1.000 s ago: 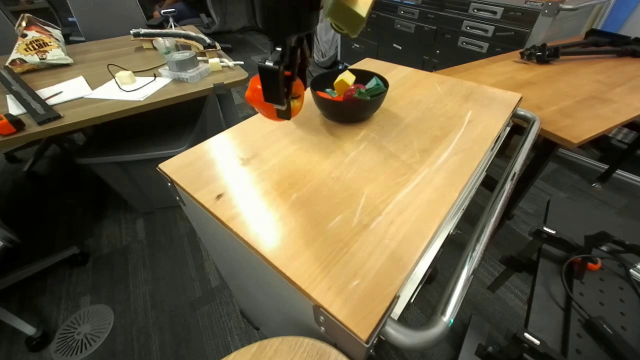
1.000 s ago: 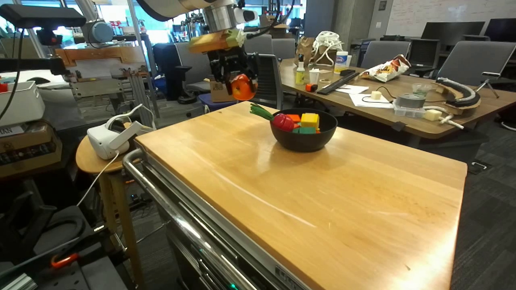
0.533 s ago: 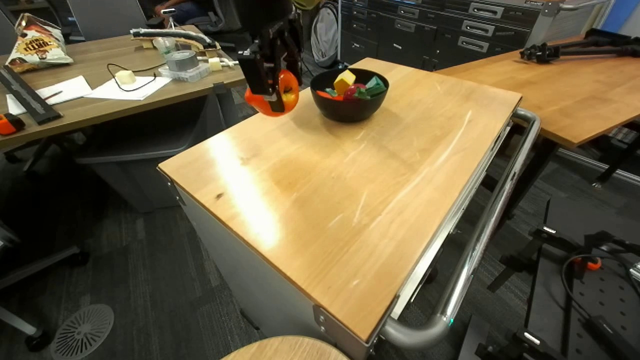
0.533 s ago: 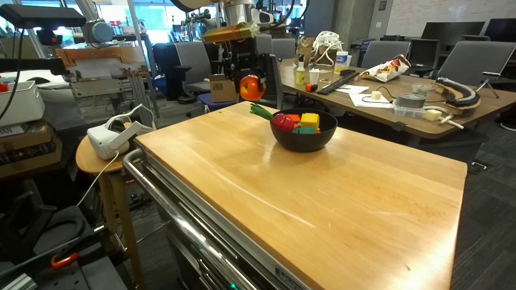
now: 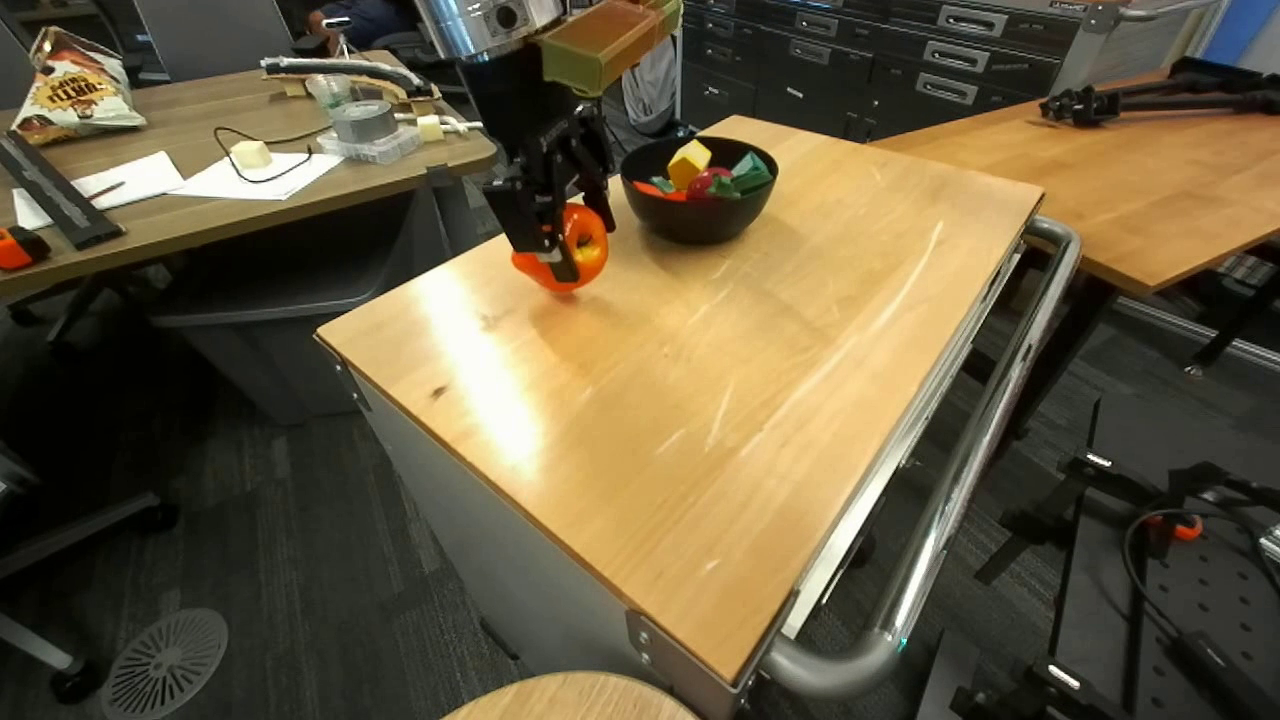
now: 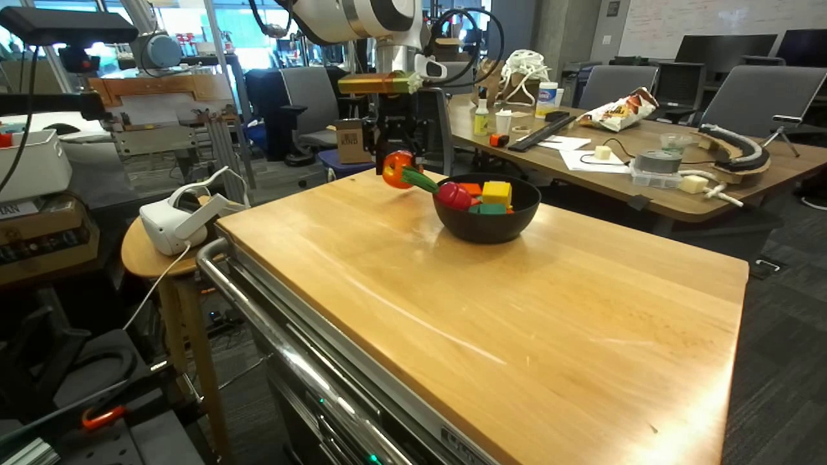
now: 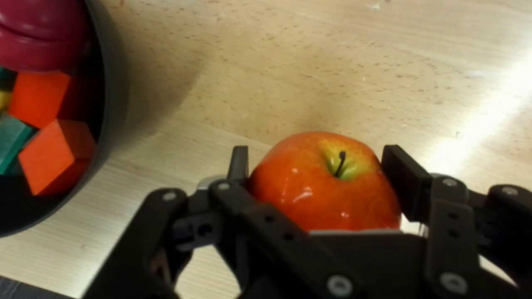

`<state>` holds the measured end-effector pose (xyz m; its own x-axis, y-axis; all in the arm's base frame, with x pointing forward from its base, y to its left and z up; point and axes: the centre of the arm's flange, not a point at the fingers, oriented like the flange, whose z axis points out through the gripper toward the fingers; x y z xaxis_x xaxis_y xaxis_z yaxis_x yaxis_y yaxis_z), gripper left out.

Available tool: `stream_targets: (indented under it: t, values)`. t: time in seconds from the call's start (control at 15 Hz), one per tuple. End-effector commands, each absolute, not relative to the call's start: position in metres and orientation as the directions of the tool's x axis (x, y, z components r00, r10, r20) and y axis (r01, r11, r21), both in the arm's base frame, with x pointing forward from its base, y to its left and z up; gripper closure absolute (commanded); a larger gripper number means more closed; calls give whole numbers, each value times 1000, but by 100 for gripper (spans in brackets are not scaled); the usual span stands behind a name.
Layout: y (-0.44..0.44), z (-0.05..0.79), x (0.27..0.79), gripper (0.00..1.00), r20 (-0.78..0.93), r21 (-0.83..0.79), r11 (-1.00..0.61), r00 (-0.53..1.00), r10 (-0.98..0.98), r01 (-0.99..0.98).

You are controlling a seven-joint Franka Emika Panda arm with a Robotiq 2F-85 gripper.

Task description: Move the apple to the left, take the radish and blocks out of the black bowl

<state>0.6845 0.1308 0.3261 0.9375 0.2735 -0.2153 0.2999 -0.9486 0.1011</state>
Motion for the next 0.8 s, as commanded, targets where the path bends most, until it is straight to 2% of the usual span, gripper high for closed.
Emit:
stream_targets:
  t: [0.0, 0.2, 0.4, 0.73]
  values:
    - [144, 348, 692, 47, -167, -10, -966, 952, 257, 259]
    - [153, 354, 690, 47, -147, -85, -969, 959, 242, 231]
    - [162, 340, 690, 47, -89, -80, -973, 971, 224, 217]
    - [175, 308, 698, 47, 171, -16, -978, 964, 202, 208]
